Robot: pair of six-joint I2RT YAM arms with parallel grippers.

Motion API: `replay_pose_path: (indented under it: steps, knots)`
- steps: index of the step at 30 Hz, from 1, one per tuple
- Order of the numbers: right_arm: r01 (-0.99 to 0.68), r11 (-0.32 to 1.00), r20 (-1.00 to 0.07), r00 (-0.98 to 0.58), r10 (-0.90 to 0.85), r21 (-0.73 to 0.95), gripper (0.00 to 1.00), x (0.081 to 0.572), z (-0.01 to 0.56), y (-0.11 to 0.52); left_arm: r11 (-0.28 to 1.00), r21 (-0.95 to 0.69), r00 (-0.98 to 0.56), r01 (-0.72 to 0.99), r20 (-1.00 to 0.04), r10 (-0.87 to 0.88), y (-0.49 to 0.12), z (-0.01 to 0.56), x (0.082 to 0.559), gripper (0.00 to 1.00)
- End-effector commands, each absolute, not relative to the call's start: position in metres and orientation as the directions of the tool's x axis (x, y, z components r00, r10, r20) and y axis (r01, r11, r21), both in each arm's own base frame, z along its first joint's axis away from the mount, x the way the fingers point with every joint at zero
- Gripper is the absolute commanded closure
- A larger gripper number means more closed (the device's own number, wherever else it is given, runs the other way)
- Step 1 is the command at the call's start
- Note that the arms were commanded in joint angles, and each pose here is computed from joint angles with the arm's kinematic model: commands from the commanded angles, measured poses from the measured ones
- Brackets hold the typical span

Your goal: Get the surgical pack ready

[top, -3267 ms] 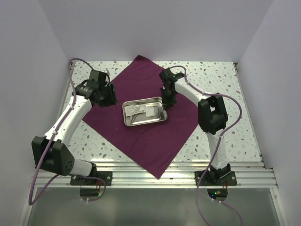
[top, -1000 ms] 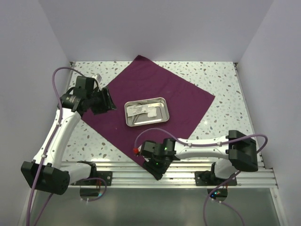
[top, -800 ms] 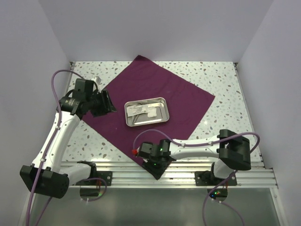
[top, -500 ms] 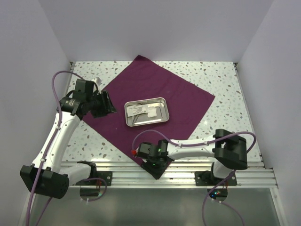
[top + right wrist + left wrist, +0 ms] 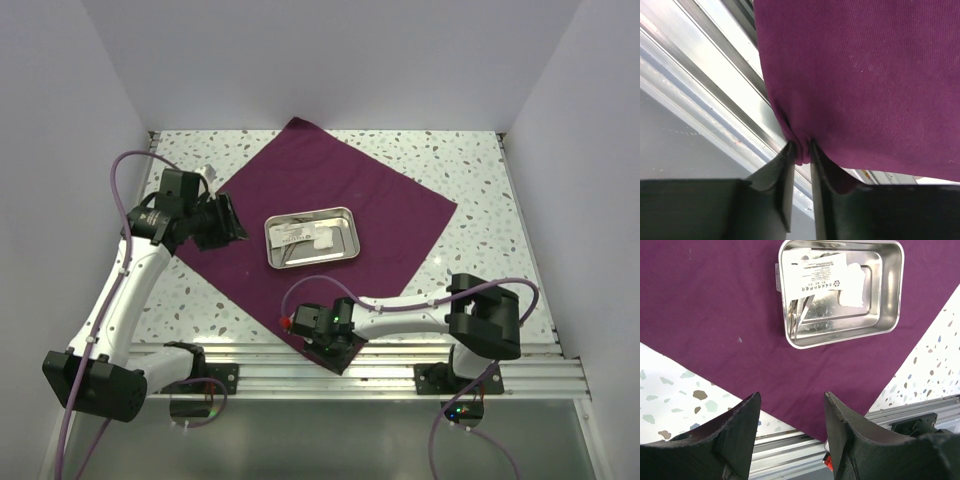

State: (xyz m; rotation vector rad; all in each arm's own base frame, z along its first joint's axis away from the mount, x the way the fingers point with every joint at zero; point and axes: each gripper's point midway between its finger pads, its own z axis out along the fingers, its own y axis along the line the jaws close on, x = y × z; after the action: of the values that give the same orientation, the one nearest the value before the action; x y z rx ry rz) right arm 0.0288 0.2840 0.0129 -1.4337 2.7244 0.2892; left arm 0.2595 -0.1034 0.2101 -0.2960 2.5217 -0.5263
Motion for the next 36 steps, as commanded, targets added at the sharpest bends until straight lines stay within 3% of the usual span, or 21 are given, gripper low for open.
replay_pose_path:
  steps: [1, 8, 16, 24, 36]
  knots:
    - [-0.825, 0.562, -0.125, -0.565, -0.815, 0.06, 0.81, 0.037, 0.009, 0.273, 0.893, -0.439, -0.823, -0.096, -0.47, -0.32, -0.104, 0.212, 0.26, 0.43]
    - [-0.818, 0.575, -0.21, -0.562, -0.8, 0.001, 1.0, 0.055, 0.052, 0.282, 0.894, -0.438, -0.819, -0.094, -0.476, -0.319, -0.104, 0.216, 0.263, 0.43]
    - [-0.697, 0.711, -0.425, -0.616, -0.663, -0.098, 1.0, 0.156, 0.129, 0.314, 0.911, -0.384, -0.793, -0.15, -0.503, -0.343, -0.091, 0.223, 0.274, 0.43]
    - [-0.524, 0.837, -0.602, -0.622, -0.501, -0.156, 1.0, 0.304, 0.178, 0.327, 0.919, -0.358, -0.789, -0.164, -0.511, -0.34, -0.087, 0.223, 0.283, 0.43]
    - [-0.435, 0.885, -0.802, -0.462, -0.378, -0.167, 1.0, 0.445, 0.219, 0.386, 0.937, -0.31, -0.839, -0.158, -0.458, -0.294, -0.086, 0.202, 0.285, 0.43]
